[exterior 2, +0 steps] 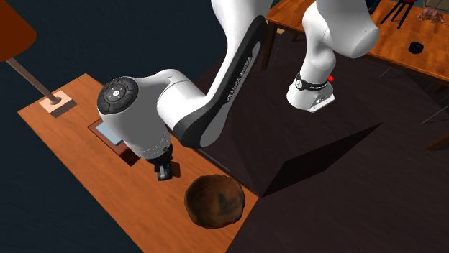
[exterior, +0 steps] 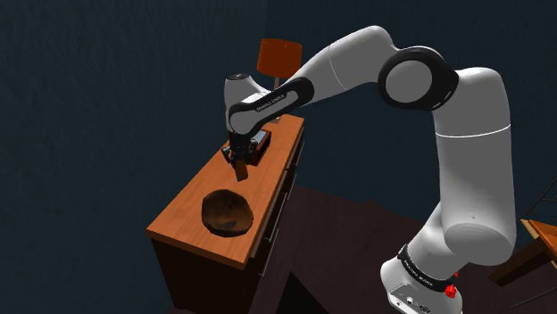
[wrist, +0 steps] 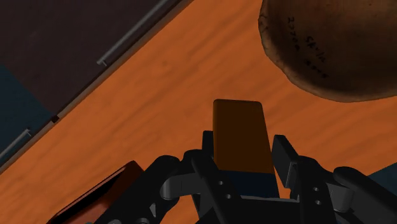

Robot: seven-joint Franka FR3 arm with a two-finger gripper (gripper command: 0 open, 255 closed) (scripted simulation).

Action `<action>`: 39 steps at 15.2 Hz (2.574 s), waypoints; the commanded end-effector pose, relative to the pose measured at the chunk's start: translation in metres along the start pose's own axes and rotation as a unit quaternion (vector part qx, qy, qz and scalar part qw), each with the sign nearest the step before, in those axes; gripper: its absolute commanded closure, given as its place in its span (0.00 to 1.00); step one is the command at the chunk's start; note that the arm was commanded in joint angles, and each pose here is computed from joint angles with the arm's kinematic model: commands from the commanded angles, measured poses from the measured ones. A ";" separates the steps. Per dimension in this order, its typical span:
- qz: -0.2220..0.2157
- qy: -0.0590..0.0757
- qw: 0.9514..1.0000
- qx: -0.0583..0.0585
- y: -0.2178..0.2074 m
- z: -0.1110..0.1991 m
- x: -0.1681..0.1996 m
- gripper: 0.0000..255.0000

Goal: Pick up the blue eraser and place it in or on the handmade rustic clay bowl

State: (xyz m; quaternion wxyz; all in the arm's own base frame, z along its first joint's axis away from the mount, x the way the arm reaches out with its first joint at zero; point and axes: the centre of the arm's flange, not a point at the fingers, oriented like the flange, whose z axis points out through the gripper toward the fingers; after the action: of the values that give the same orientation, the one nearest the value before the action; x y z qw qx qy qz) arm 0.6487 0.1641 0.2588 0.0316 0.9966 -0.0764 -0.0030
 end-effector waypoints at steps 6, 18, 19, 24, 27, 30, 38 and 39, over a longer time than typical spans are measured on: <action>0.000 0.000 1.000 0.000 -0.046 -0.010 -0.046 1.00; 0.000 0.000 1.000 0.000 -0.125 0.005 -0.121 1.00; 0.000 0.000 1.000 0.000 -0.125 0.010 -0.121 1.00; 0.000 0.000 1.000 0.000 -0.127 0.037 -0.121 1.00; 0.000 0.000 1.000 0.000 -0.128 0.055 -0.121 1.00; 0.000 0.000 1.000 0.000 -0.128 0.055 -0.121 1.00; 0.000 0.000 1.000 0.000 -0.128 0.055 -0.121 0.00; 0.000 0.000 1.000 0.000 -0.128 0.055 -0.121 0.00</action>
State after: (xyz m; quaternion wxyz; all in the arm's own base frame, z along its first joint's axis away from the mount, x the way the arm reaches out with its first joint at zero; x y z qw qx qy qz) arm 0.5481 0.3055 0.1955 0.0317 0.9966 -0.0763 -0.0032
